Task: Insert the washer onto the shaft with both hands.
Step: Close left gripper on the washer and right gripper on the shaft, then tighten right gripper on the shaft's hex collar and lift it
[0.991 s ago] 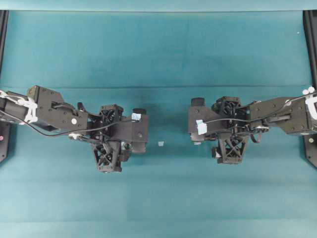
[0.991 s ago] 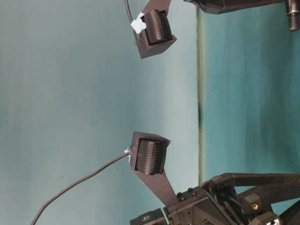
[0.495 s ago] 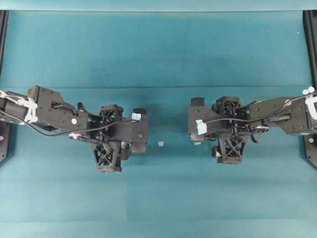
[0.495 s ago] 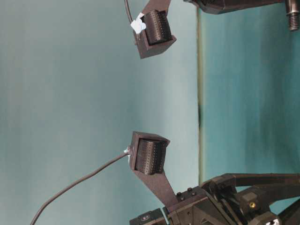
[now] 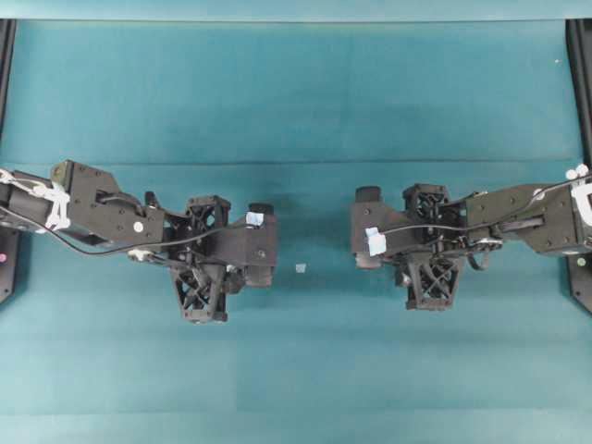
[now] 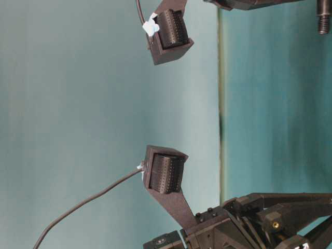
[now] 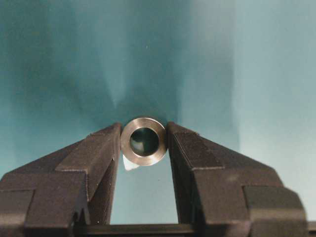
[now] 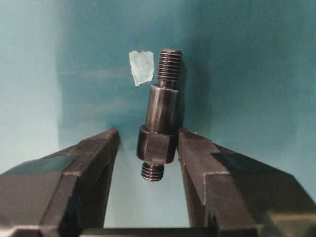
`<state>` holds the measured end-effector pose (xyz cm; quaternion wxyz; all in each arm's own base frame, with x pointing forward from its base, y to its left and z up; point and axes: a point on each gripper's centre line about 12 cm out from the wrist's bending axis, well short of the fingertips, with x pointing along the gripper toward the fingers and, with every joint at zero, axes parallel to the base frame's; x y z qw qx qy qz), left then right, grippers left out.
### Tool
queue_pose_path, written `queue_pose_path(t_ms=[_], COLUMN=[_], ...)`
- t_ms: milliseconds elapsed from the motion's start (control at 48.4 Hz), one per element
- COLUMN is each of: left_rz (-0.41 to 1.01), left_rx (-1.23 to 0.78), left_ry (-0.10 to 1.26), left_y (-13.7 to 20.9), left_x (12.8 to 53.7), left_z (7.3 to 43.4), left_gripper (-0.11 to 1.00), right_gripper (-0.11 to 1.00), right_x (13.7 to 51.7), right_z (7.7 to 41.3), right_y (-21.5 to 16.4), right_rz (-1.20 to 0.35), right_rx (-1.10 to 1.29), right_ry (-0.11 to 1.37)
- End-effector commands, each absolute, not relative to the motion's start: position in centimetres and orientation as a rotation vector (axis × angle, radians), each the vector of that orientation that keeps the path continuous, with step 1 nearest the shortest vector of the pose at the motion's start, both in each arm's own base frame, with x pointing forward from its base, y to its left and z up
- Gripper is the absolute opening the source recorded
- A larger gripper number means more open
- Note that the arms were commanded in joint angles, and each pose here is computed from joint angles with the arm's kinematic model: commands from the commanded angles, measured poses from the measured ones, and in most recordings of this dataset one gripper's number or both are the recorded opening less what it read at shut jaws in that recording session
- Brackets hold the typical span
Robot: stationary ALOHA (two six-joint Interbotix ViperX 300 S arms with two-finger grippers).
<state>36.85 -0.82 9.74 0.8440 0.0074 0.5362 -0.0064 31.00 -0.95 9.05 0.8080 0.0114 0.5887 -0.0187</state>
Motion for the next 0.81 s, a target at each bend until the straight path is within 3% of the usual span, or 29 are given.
queue_pose_path(t_ms=[0, 784], left_rz=[-0.015, -0.016], left_rx=[0.02, 0.019], left_ry=[1.124, 1.123], left_y=[-0.9, -0.9], left_x=[37.0, 37.0], left_z=[10.0, 10.1], left_gripper=[0.37, 0.37], right_gripper=[0.1, 0.09], right_x=[31.0, 31.2], right_z=[8.0, 8.6], right_y=[-1.9, -3.0], right_rz=[-0.061, -0.067], right_rx=[0.033, 0.029], right_ry=[1.282, 1.28])
